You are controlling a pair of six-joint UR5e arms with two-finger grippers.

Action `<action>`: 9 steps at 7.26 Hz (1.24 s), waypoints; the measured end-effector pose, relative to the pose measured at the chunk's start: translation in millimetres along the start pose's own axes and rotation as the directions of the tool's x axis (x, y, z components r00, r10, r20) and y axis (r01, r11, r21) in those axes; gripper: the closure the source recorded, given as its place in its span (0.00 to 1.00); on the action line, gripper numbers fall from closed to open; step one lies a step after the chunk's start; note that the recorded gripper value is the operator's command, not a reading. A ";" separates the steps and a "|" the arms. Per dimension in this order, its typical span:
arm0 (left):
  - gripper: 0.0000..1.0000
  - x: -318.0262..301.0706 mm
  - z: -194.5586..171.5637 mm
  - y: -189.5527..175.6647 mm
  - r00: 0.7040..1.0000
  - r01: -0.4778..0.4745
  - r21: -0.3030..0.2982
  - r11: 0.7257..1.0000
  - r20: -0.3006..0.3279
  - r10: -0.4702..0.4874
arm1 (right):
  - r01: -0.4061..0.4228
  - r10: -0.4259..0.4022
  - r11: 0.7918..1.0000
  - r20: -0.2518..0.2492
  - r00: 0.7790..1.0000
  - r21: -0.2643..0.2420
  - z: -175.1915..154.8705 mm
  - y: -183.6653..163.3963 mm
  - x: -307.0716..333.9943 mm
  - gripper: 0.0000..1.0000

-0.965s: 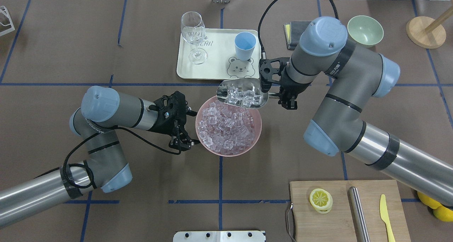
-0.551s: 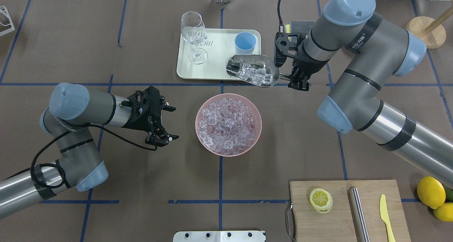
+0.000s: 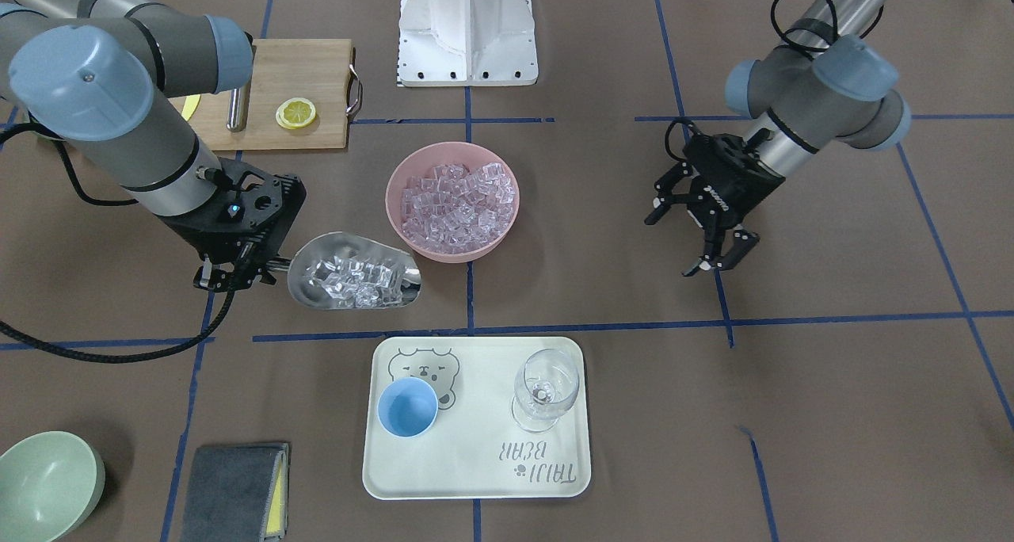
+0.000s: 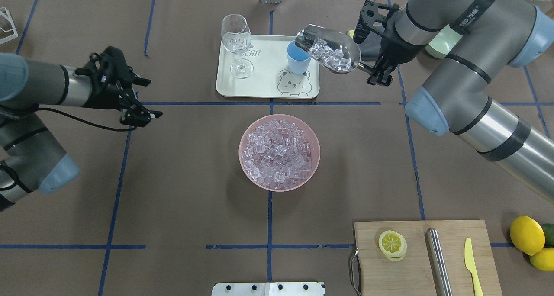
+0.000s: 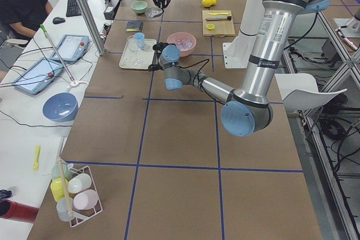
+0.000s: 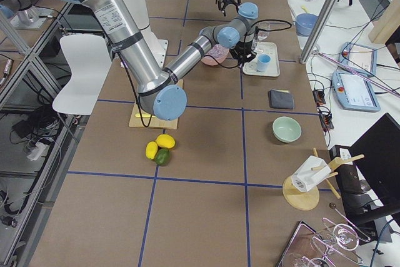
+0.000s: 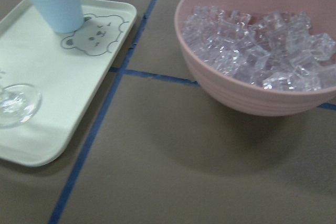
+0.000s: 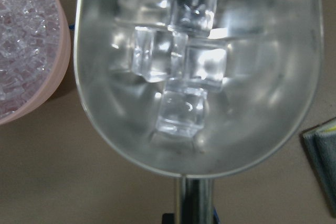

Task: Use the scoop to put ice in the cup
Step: 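Carry the filled scoop with the right gripper over the light blue cup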

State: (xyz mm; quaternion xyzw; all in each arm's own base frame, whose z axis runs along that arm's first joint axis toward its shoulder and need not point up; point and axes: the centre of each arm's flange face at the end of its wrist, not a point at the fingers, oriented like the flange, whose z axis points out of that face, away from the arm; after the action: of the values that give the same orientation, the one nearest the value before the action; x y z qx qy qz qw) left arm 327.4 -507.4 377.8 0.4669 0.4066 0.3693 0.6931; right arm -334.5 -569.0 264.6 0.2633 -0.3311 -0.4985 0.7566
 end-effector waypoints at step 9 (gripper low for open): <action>0.00 -125.0 -98.5 72.5 0.945 0.249 -0.158 0.955 0.253 -0.205 | -0.222 0.216 0.942 -0.052 0.975 -0.252 -8.1 -37.7 31.6 1.00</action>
State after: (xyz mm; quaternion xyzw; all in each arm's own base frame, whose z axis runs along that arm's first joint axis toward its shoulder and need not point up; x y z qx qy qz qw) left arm 178.7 -563.6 450.8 0.3894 0.3366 0.2657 0.8152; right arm -341.2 -611.6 239.5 0.1307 -0.2820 -0.4467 0.8390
